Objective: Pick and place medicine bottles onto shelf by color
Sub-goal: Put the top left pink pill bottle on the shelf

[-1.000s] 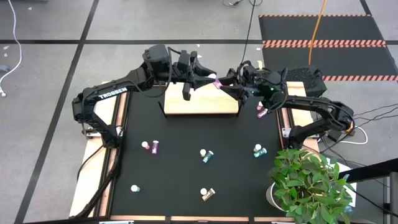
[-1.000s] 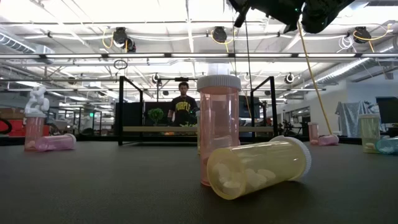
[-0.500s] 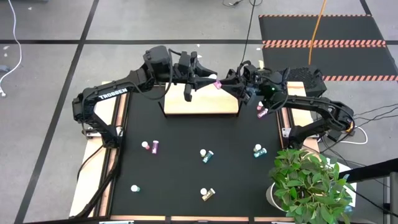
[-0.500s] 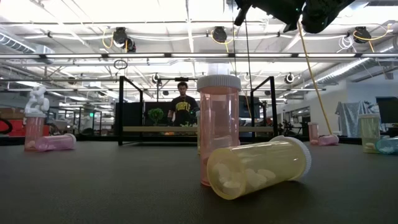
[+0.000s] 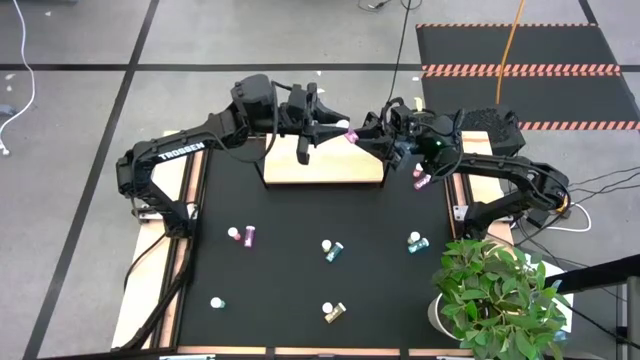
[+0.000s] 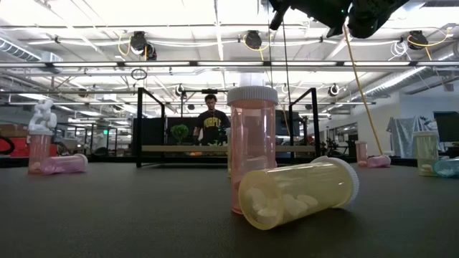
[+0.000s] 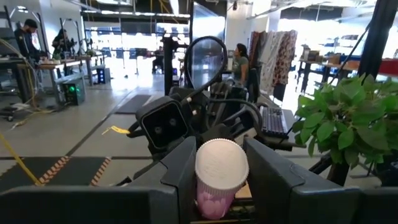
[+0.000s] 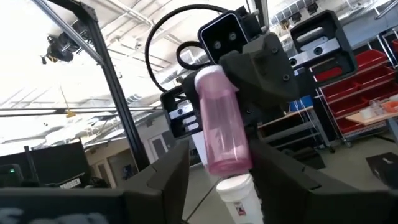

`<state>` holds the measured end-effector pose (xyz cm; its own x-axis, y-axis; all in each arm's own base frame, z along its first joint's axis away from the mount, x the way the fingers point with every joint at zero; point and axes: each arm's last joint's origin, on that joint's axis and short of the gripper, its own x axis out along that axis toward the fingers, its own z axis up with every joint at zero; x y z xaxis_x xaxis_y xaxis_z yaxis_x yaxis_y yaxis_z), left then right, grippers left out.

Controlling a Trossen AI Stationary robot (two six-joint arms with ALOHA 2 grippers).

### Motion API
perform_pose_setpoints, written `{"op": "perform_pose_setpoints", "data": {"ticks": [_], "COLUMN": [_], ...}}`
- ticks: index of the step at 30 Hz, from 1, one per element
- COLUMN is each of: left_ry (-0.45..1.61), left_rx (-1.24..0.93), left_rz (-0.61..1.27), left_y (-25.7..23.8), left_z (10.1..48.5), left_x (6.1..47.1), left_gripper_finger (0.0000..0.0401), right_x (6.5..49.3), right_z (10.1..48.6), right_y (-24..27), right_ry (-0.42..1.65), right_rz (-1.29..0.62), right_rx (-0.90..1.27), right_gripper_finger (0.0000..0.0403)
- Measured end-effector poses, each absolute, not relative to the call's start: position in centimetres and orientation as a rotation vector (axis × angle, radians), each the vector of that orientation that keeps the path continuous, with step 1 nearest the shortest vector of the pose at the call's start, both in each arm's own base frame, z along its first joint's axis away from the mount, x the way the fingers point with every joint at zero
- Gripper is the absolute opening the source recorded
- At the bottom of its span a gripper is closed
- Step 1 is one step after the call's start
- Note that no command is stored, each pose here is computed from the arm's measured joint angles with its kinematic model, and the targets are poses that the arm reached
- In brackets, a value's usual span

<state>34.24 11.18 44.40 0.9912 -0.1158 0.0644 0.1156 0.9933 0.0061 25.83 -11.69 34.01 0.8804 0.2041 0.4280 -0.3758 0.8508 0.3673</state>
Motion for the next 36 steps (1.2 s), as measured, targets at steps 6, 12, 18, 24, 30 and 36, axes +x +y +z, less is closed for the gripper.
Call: {"op": "perform_pose_setpoints", "data": {"ticks": [6, 12, 18, 24, 30, 36], "left_ry": [-0.041, -0.038, -0.021, 0.043, 0.146, 0.275], "left_rx": [0.0, 0.005, -0.079, -0.244, -0.205, 0.045], "left_rz": [-0.112, -0.109, -0.085, -0.087, -0.107, -0.007], "left_y": [11.3, 11.3, 12.1, 13.5, 13.2, 11.5], "left_z": [43.3, 43.2, 43.3, 42.7, 42.4, 44.9], "left_x": [35.4, 35.4, 34.9, 34.3, 33.9, 32.7], "left_gripper_finger": [0.0123, 0.0124, 0.0135, 0.022, 0.0278, 0.0282], "right_x": [25.9, 25.9, 26.0, 26.0, 26.2, 26.3], "right_z": [33.9, 33.9, 33.8, 33.6, 32.9, 32.7], "right_y": [-11.7, -11.6, -11.7, -11.8, -12.0, -12.0], "right_ry": [-0.377, -0.373, -0.372, -0.364, -0.308, -0.288], "right_rz": [0.311, 0.315, 0.298, 0.207, 0.138, 0.116], "right_rx": [0.468, 0.467, 0.464, 0.274, 0.177, 0.142], "right_gripper_finger": [0.0108, 0.009, 0.0099, 0.0099, 0.01, 0.01]}}
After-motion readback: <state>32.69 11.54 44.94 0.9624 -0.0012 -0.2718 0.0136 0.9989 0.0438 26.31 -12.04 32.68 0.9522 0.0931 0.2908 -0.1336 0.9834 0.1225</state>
